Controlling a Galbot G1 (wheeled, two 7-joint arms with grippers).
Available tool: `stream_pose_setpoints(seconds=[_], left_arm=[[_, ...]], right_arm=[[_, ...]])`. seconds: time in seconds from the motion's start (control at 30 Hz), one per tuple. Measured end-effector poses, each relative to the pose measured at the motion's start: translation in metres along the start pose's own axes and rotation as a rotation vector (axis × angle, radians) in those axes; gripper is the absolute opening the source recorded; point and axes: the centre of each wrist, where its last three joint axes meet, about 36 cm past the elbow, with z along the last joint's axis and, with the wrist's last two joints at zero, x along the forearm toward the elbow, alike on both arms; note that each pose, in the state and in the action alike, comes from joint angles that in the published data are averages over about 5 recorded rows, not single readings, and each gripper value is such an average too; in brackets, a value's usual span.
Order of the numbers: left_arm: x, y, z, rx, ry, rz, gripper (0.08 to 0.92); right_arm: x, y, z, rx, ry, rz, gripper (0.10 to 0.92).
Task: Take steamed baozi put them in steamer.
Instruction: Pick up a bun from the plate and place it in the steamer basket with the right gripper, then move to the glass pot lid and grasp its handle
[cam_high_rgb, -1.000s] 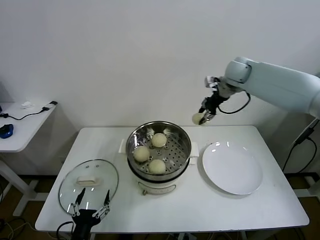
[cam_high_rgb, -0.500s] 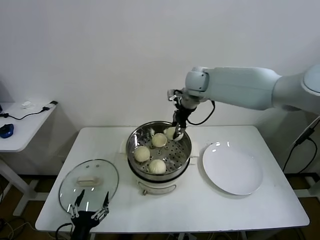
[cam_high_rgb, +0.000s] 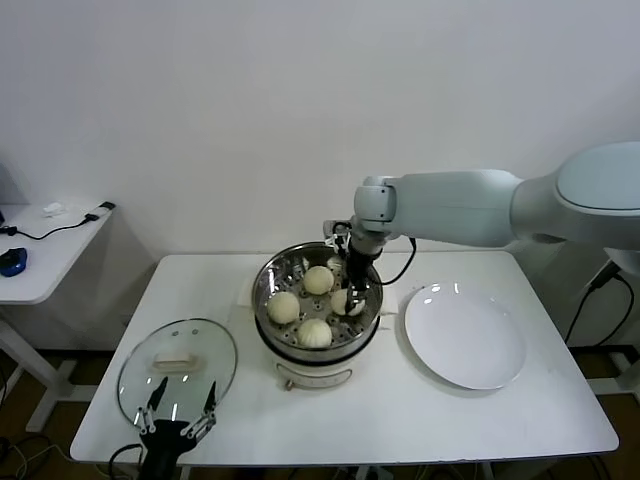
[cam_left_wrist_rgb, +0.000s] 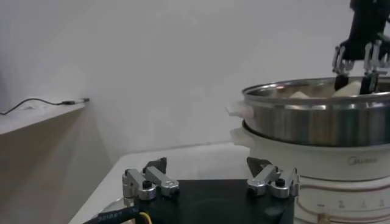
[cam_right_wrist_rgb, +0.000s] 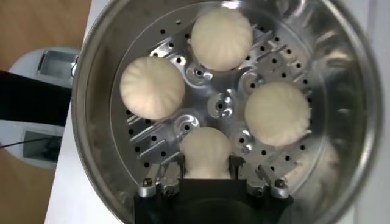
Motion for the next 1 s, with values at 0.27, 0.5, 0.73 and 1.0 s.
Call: stream_pose_setpoints(seconds=[0.27,0.5,0.73,1.0], left_arm=[[-0.003,0.0,-0.002,0.0,-0.005,0.004,0.823],[-0.003,0.0,-0.002,-0.001,-0.003,0.006,0.823],[-0.005,0.0,-0.002,-0.002,-0.006,0.006,0.823],[-0.004,0.0,-0.003,-0.013,-0.009,0.005,0.823]], right_arm=[[-0.006,0.002,0.0,-0.005,0.008,0.005,0.666],[-0.001,0.004,0.003,-0.01,-0.007,0.012,0.815],[0.022,0.005,0.015,-0.018,-0.052,0.047,0.823],[0.063,0.014,0.059,-0.029,-0.191,0.16,0.823]])
